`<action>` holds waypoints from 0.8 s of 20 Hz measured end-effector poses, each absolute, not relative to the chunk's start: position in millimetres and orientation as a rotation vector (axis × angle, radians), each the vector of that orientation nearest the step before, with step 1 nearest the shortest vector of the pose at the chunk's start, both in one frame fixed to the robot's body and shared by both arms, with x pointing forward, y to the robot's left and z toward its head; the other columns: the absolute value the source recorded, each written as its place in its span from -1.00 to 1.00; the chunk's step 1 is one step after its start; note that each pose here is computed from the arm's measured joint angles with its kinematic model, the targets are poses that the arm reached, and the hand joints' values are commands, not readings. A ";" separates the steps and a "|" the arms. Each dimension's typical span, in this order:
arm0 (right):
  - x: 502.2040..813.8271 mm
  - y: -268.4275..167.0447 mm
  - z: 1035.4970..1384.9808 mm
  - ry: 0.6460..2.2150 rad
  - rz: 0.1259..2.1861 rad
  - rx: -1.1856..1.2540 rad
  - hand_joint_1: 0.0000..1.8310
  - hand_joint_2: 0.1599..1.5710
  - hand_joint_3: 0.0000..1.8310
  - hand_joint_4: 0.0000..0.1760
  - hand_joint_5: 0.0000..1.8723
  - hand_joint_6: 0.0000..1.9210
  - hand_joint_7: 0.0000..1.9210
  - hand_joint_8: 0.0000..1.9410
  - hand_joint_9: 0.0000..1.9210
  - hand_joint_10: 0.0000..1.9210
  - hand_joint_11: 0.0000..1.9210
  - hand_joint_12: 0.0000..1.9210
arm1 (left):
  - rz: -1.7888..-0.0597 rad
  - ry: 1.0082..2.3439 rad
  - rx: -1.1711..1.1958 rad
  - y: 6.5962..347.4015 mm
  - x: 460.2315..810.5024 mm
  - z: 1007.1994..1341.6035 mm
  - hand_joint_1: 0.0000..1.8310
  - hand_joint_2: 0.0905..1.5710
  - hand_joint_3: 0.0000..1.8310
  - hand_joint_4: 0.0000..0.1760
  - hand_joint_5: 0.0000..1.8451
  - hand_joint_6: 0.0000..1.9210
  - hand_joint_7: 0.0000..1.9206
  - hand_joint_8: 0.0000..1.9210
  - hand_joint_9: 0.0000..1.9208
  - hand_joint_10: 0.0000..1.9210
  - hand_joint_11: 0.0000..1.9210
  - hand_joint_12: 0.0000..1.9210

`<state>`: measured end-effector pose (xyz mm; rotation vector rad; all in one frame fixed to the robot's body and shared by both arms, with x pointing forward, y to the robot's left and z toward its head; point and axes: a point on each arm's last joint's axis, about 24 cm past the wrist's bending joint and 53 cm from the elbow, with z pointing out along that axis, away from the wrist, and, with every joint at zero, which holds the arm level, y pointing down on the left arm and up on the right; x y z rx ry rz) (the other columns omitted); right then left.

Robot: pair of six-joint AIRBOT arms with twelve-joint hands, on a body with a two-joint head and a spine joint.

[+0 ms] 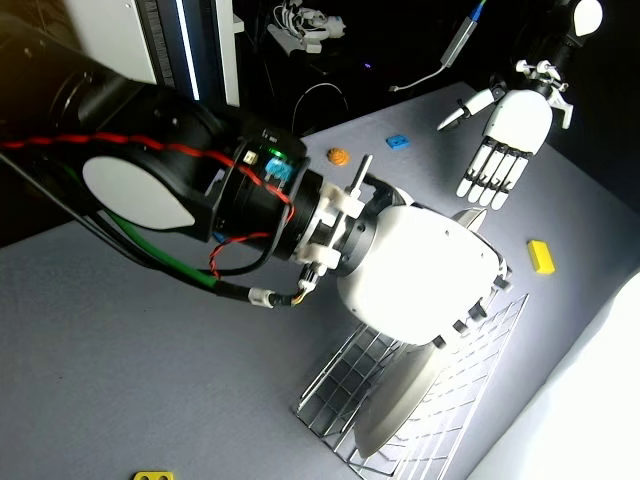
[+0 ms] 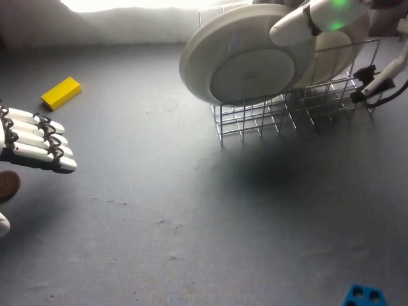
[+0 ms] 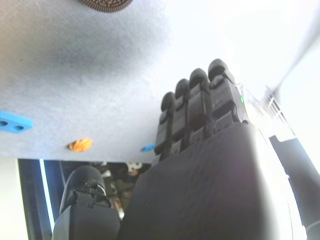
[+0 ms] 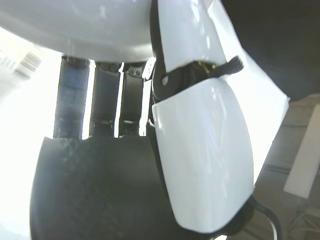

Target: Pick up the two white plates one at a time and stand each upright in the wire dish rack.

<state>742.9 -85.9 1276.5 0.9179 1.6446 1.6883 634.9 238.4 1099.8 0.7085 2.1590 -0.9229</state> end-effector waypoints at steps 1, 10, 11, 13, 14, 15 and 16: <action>742.5 -85.6 1276.3 1.642 1.691 0.911 0.63 0.33 -1.00 -1.00 0.00 0.11 -0.13 0.10 0.01 -0.03 -0.05 0.44 | -0.924 2.158 0.708 238.2 634.9 1099.9 -1.00 0.28 -1.00 -1.00 -0.90 -1.00 -0.89 -1.00 -0.92 -1.00 -1.00 -0.99; 747.9 -91.9 1265.9 1.636 1.660 0.873 0.62 0.36 -1.00 -1.00 -0.02 0.16 -0.15 0.15 -0.09 0.08 -0.08 0.48 | -0.923 2.160 0.711 237.8 634.5 1099.4 -1.00 0.29 -1.00 -1.00 -0.88 -0.99 -0.87 -0.99 -0.89 -0.99 -0.98 -0.97; 747.7 -92.0 1263.6 1.640 1.656 0.873 0.62 0.36 -1.00 -1.00 -0.01 0.16 -0.15 0.13 -0.07 0.07 -0.09 0.49 | -0.923 2.159 0.711 237.7 634.5 1099.6 -1.00 0.28 -1.00 -1.00 -0.88 -0.99 -0.87 -0.99 -0.90 -0.99 -0.99 -0.97; 747.5 -91.6 1261.5 1.647 1.650 0.871 0.62 0.36 -1.00 -1.00 -0.03 0.19 -0.16 0.14 -0.06 0.06 -0.08 0.47 | -0.924 2.159 0.712 237.7 634.5 1099.6 -1.00 0.29 -1.00 -1.00 -0.87 -0.99 -0.87 -1.00 -0.90 -1.00 -0.99 -0.97; 747.3 -91.6 1260.3 1.649 1.648 0.868 0.62 0.39 -1.00 -1.00 -0.06 0.23 -0.20 0.20 -0.12 0.13 -0.12 0.52 | -0.923 2.159 0.712 237.7 634.5 1099.5 -1.00 0.28 -1.00 -1.00 -0.88 -1.00 -0.88 -1.00 -0.90 -1.00 -1.00 -0.97; 747.5 -92.1 1259.3 1.650 1.645 0.868 0.62 0.38 -1.00 -1.00 -0.05 0.22 -0.18 0.18 -0.10 0.11 -0.10 0.51 | -0.923 2.159 0.712 237.7 634.5 1099.5 -1.00 0.27 -1.00 -1.00 -0.86 -0.99 -0.86 -0.99 -0.89 -0.99 -0.98 -0.96; 747.5 -92.5 1257.9 1.651 1.643 0.867 0.62 0.37 -1.00 -1.00 -0.03 0.19 -0.18 0.17 -0.09 0.09 -0.10 0.50 | -0.924 2.159 0.712 237.7 634.4 1099.5 -1.00 0.27 -1.00 -1.00 -0.87 -1.00 -0.87 -1.00 -0.89 -1.00 -0.99 -0.96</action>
